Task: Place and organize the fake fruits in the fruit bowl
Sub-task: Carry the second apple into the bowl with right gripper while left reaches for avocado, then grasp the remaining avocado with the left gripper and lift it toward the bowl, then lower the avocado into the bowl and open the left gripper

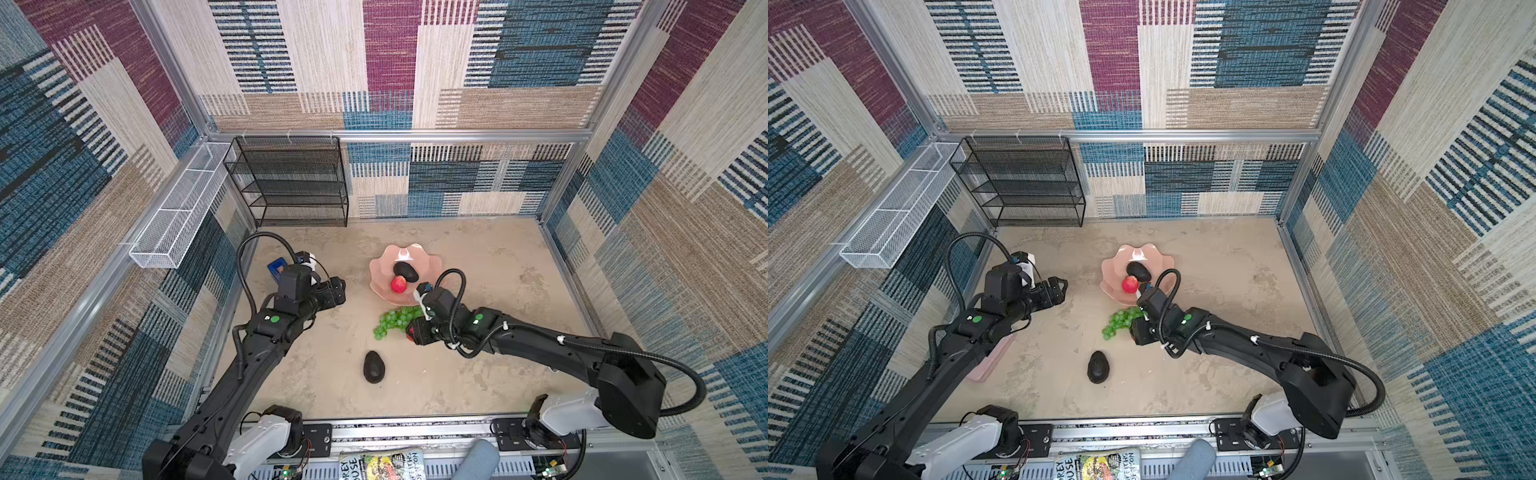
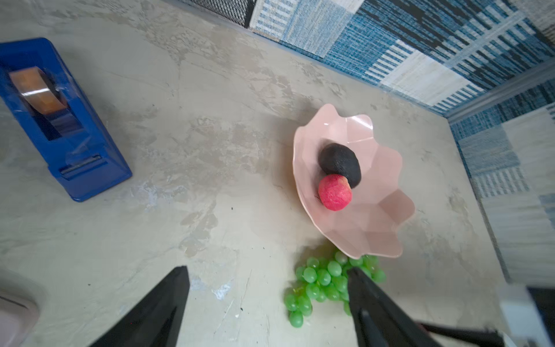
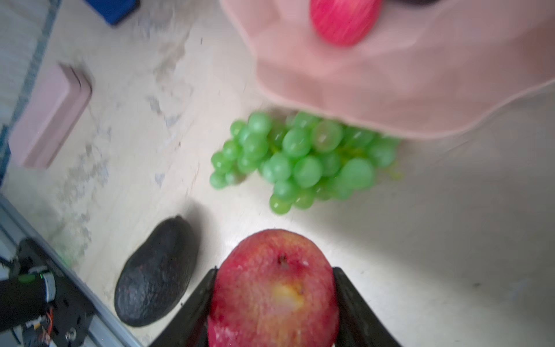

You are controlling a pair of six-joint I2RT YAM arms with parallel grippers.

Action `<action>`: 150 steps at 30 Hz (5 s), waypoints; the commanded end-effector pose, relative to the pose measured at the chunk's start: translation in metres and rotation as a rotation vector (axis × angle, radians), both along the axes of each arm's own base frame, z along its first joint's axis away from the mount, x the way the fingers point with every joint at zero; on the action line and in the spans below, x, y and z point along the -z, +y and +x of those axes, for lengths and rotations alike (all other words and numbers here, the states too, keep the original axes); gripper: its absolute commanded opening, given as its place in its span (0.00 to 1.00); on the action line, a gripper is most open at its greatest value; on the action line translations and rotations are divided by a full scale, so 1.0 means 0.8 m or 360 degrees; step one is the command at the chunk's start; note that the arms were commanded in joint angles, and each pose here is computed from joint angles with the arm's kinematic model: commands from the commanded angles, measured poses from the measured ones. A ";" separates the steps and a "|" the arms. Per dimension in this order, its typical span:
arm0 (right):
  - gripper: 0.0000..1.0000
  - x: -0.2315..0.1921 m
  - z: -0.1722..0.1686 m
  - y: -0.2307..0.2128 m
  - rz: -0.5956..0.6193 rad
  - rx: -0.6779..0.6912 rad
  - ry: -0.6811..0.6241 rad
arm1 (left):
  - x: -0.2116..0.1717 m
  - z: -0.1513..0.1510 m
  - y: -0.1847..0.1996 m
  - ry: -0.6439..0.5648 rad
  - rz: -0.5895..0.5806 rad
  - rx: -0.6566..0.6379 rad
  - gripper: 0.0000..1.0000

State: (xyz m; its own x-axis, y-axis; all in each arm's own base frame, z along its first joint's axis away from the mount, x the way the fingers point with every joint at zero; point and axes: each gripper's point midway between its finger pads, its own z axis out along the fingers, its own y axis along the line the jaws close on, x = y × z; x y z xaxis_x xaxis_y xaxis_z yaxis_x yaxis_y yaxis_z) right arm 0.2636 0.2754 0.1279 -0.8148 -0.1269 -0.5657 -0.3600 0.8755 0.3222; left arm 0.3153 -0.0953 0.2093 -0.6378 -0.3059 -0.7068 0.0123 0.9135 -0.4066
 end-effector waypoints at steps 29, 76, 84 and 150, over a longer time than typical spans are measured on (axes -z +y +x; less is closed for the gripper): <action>0.51 0.070 0.219 -0.017 -0.0127 0.0061 -0.0124 | 0.117 -0.153 -0.079 0.0578 -0.0229 0.0303 0.81; 1.00 -0.158 0.166 -0.078 0.0187 0.0304 -0.0680 | 0.069 -0.093 -0.146 0.0413 0.0378 0.0595 0.45; 1.00 -0.159 0.140 -0.093 0.0203 0.0323 -0.0666 | 0.056 0.029 -0.172 0.0393 0.0405 0.0629 0.46; 1.00 0.051 0.042 -0.003 0.0032 -0.0214 -0.0333 | -0.112 0.054 -0.030 -0.0239 0.0417 -0.0056 0.84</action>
